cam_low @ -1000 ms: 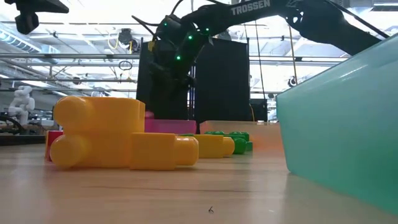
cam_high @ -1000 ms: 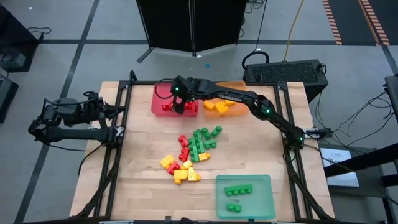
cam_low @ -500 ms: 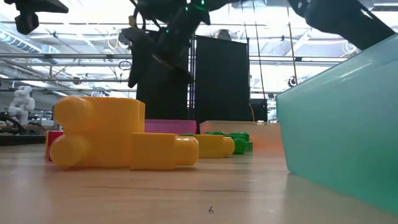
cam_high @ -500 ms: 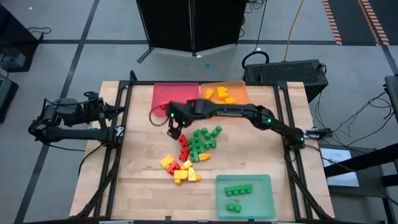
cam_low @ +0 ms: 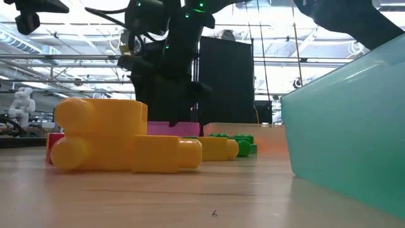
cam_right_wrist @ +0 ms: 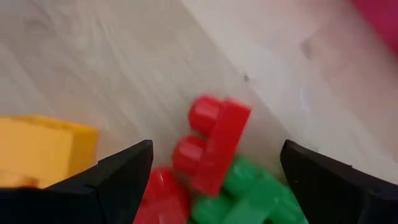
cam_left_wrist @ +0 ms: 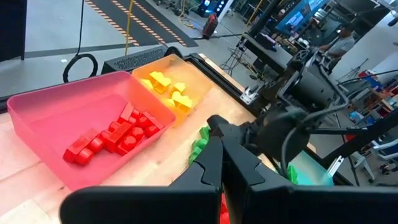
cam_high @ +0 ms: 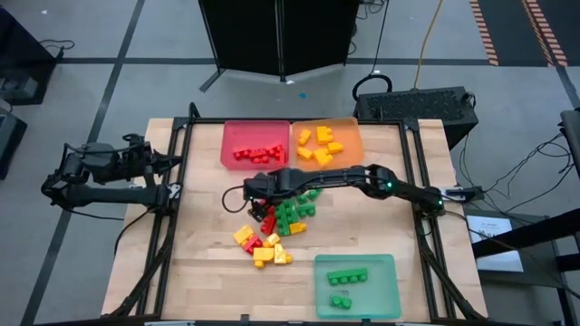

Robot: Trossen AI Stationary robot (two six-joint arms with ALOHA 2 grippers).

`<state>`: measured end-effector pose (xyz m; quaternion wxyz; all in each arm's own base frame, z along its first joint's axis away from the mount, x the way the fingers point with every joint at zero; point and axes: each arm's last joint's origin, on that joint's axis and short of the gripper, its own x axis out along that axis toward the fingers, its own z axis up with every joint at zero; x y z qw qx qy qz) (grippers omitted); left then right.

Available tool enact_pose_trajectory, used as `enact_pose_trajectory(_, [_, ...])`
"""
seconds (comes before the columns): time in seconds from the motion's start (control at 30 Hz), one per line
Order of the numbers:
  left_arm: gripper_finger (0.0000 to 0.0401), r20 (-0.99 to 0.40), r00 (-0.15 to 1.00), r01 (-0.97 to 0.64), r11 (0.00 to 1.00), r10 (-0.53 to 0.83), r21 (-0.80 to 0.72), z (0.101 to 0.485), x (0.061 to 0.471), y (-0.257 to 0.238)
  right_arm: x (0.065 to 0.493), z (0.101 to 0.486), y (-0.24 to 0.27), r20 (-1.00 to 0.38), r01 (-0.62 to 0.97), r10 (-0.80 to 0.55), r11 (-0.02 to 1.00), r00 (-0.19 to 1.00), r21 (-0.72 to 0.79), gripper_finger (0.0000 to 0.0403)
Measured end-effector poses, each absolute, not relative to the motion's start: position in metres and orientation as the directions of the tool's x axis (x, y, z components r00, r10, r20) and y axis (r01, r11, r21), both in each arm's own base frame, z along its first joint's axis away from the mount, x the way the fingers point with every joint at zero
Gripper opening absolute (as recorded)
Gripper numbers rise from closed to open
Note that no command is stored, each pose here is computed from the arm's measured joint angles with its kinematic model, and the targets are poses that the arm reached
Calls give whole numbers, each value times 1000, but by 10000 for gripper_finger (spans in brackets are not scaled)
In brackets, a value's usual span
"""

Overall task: Sort blocks
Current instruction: Put the green game piece into the green bin

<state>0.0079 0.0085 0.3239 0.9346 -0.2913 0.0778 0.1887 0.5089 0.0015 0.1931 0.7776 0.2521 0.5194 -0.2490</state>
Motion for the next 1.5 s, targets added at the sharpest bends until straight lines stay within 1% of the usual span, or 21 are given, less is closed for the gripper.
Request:
enact_pose_trajectory(0.2, [2, -257, 916, -398, 759, 306, -515, 324, 8, 8, 509, 173, -3, -938, 655, -115, 743, 327, 137, 347])
enact_pose_trajectory(0.3, [2, -258, 917, -396, 760, 304, -516, 324, 8, 8, 511, 163, -3, -930, 652, -95, 739, 355, 173, 348])
enact_pose_trajectory(0.4, [2, -258, 917, -396, 760, 304, -515, 324, 8, 8, 509, 153, -2, -937, 656, -73, 732, 341, 182, 347])
enact_pose_trajectory(0.47, [2, -258, 917, -396, 761, 304, -514, 324, 8, 8, 508, 147, -1, -940, 658, -72, 732, 334, 178, 340])
enact_pose_trajectory(0.53, [2, -258, 917, -397, 761, 304, -513, 324, 8, 8, 507, 144, -3, -946, 660, -72, 733, 315, 163, 323])
enact_pose_trajectory(0.6, [2, -258, 917, -397, 761, 304, -513, 324, 8, 8, 506, 141, -5, -951, 655, -76, 741, 299, 147, 296])
enact_pose_trajectory(0.67, [2, -258, 916, -398, 761, 306, -513, 324, 8, 8, 506, 140, -5, -953, 651, -79, 746, 292, 138, 258])
enact_pose_trajectory(0.73, [2, -258, 915, -402, 760, 310, -511, 324, 8, 9, 506, 141, -6, -953, 650, -76, 747, 293, 140, 210])
enact_pose_trajectory(0.77, [2, -258, 915, -402, 762, 310, -508, 324, 8, 9, 506, 142, -8, -952, 644, -72, 751, 297, 144, 196])
enact_pose_trajectory(1.0, [2, -258, 915, -402, 771, 312, -494, 324, 8, 9, 513, 158, -18, -938, 607, -80, 780, 338, 152, 195])
enact_pose_trajectory(1.23, [2, -257, 913, -405, 771, 316, -491, 324, 8, 9, 521, 202, -42, -894, 575, -114, 799, 434, 177, 195])
enact_pose_trajectory(1.33, [2, -258, 913, -405, 771, 316, -491, 324, 8, 9, 521, 219, -57, -858, 565, -135, 800, 495, 200, 195])
enact_pose_trajectory(1.4, [2, -257, 913, -405, 771, 316, -491, 324, 8, 9, 518, 225, -68, -853, 581, -144, 787, 501, 208, 195])
enact_pose_trajectory(1.5, [2, -257, 913, -405, 771, 316, -491, 324, 8, 9, 514, 227, -78, -866, 608, -148, 768, 477, 204, 195])
